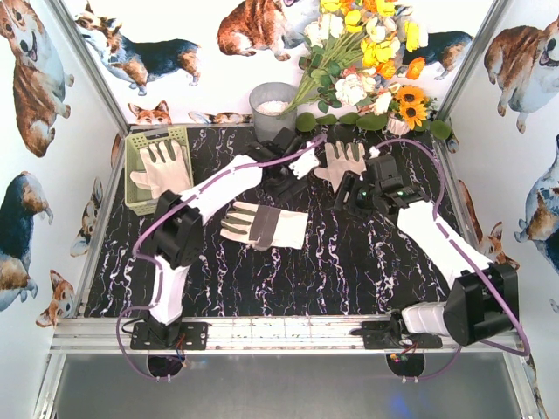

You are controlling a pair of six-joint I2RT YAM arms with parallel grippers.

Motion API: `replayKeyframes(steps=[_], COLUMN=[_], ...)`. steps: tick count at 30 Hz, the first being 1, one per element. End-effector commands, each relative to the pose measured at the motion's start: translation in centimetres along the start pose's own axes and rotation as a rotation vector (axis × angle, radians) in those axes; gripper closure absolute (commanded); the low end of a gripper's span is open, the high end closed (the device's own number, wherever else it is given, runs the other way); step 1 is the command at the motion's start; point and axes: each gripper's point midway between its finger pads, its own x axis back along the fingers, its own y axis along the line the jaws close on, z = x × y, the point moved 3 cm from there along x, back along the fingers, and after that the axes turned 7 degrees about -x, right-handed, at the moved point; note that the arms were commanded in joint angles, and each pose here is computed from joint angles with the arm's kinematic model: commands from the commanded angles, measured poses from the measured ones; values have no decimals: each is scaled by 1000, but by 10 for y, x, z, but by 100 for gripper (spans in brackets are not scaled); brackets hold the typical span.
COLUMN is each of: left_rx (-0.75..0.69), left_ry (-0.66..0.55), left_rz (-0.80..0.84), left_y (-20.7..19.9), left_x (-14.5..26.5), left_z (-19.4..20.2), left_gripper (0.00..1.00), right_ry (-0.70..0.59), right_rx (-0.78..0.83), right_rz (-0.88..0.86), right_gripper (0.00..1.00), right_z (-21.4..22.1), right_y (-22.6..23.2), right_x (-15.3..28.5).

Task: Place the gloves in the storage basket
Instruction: Place the glove at the center of the board.

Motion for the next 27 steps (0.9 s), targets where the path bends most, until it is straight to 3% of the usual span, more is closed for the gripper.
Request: replayKeyframes(steps=[1, 7, 12, 19, 22, 27], left_rx=[238, 710, 1069, 1218, 1242, 1226], left_ry=[-197, -295, -342, -204, -131, -51], left_rz=[-129, -70, 43, 166, 202, 194], left_y=[26, 20, 1, -29, -41, -42], left_x=[44, 68, 72, 45, 26, 0], left_z=[-14, 27, 48, 79, 90, 107], left_gripper=[38, 38, 44, 56, 63, 65], right_ry=[15, 167, 316, 452, 472, 506], right_rx=[163, 283, 347, 337, 314, 288], right_rz=[-125, -195, -275, -289, -256, -170], right_gripper=[39, 49, 61, 69, 71, 73], right_z=[-16, -13, 1, 22, 26, 38], right_y=[28, 51, 86, 102, 92, 65], right_x=[4, -31, -70, -126, -143, -157])
